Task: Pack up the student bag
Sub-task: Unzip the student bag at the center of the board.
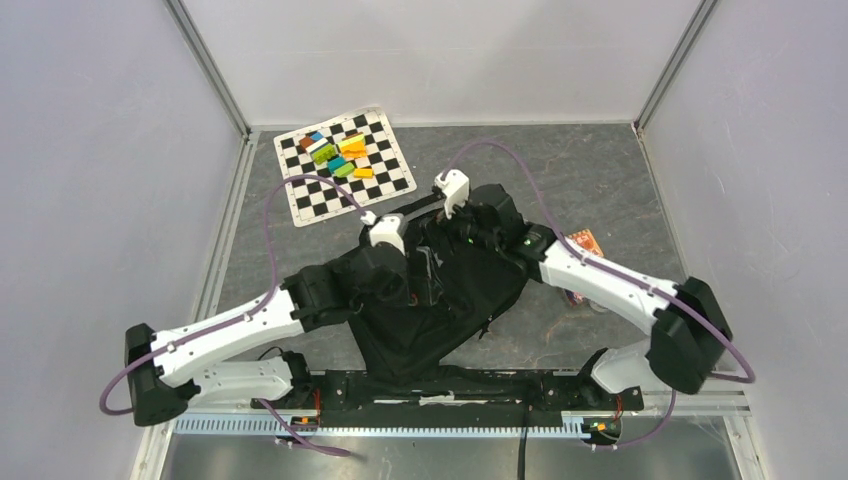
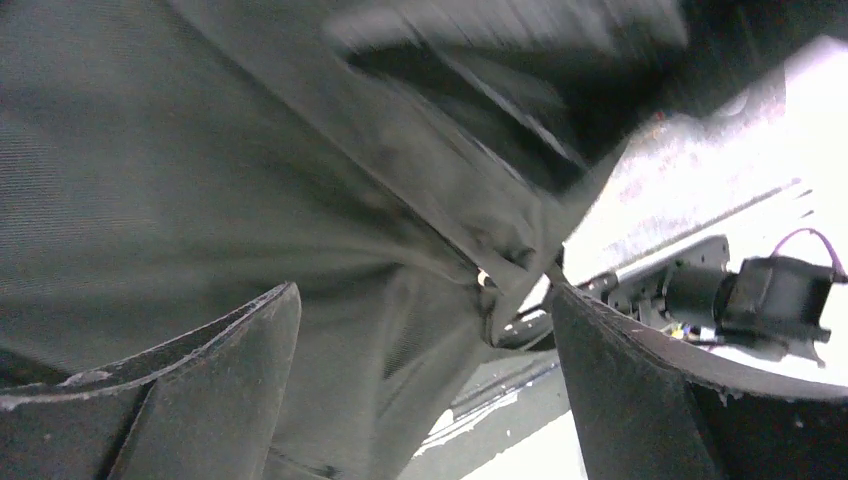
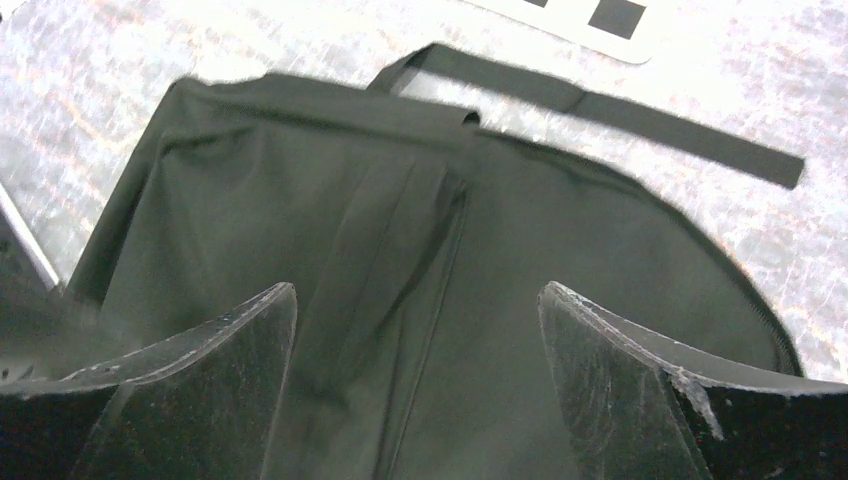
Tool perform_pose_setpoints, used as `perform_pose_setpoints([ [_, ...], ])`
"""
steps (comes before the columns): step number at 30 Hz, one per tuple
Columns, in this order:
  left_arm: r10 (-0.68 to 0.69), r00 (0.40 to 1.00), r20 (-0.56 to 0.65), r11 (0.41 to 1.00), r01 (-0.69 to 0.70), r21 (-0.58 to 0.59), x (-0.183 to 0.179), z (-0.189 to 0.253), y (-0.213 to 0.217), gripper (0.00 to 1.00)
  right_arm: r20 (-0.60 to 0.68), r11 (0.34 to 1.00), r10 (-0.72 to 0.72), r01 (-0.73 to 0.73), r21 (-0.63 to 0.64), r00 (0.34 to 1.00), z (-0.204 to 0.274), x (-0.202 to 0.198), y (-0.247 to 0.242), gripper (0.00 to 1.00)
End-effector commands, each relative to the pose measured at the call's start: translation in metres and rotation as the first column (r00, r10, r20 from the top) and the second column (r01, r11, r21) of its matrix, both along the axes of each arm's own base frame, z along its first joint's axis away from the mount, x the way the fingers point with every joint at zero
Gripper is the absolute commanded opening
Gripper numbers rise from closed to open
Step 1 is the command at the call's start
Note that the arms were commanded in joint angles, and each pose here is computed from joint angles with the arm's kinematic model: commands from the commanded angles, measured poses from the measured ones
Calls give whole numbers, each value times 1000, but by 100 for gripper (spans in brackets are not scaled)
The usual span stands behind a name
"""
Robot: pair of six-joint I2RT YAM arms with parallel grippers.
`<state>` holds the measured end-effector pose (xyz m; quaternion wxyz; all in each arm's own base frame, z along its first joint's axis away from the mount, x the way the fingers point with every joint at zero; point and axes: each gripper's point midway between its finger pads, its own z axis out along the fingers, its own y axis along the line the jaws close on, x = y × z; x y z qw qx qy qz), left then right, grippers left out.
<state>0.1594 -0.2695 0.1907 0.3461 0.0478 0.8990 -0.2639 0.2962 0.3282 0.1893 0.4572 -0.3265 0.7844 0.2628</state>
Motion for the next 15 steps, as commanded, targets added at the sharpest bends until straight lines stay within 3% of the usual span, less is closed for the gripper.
perform_pose_setpoints([
  [1, 72, 997, -15, 997, -71, 27, 13, -1, 34, 100, -8, 997, 36, -37, -75, 999, -17, -39, -13, 95],
  [9, 131, 991, -38, 991, -131, 17, 15, -10, 53, 100, -8, 988, 53, -54, -148, 999, -28, -81, -6, 90],
  [15, 153, 983, -98, 987, -158, -41, 4, -22, 55, 100, -15, 975, -62, 57, -213, 998, -39, -69, -14, 70],
])
